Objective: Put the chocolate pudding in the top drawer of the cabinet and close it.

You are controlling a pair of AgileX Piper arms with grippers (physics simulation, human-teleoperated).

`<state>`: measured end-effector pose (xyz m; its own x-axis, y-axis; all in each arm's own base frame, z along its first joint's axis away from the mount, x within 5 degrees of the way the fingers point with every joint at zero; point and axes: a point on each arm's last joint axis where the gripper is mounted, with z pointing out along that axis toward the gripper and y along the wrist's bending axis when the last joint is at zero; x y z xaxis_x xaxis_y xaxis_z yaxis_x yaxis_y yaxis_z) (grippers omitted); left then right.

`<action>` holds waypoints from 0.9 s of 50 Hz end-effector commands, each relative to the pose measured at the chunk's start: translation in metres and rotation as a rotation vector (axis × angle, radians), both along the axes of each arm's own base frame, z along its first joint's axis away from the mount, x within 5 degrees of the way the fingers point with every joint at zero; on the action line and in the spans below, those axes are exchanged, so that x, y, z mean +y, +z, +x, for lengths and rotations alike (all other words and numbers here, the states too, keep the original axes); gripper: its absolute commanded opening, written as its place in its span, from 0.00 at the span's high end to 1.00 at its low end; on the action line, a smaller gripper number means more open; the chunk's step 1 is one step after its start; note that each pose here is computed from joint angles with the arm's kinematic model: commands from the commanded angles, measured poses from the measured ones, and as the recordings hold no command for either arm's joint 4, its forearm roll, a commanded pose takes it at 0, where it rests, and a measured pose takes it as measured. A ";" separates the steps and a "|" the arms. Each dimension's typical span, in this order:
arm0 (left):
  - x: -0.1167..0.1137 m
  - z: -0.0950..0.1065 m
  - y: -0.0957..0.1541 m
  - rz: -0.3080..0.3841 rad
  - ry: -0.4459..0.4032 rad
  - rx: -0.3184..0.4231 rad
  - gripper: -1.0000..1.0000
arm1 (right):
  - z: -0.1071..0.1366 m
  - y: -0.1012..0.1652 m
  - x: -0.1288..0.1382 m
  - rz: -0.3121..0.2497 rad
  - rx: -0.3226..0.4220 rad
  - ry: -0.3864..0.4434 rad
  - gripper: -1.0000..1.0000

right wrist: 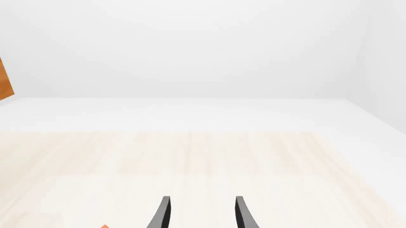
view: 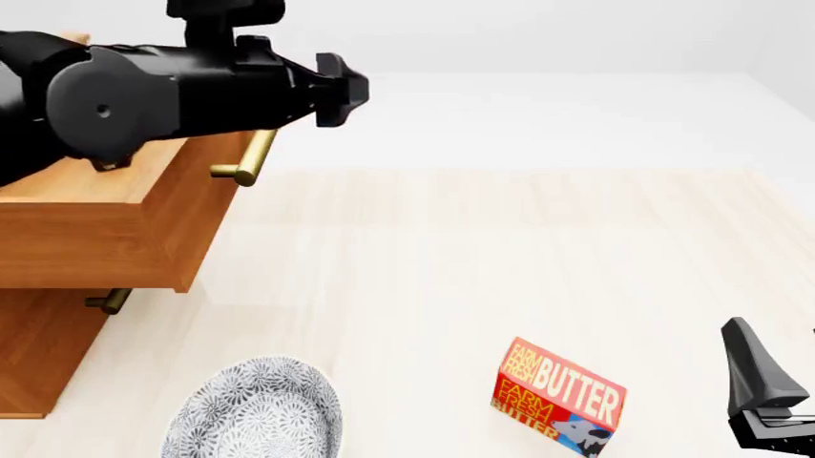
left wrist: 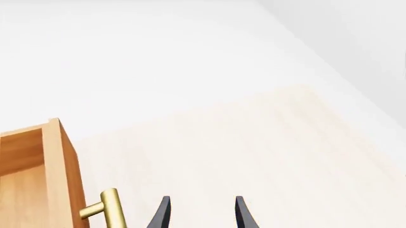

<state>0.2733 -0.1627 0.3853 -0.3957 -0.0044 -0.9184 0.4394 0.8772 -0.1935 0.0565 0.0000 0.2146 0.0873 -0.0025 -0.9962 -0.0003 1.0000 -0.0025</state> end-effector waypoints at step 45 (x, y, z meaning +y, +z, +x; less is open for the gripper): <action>-0.011 0.003 -0.048 -0.140 0.040 0.102 0.00 | 0.000 0.000 0.000 0.000 0.000 0.000 0.00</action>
<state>0.2761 -0.1738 0.3440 -0.4779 -0.1200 -0.8702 0.3880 0.8599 -0.3317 0.0565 0.0000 0.2146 0.0873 -0.0025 -0.9962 -0.0003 1.0000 -0.0025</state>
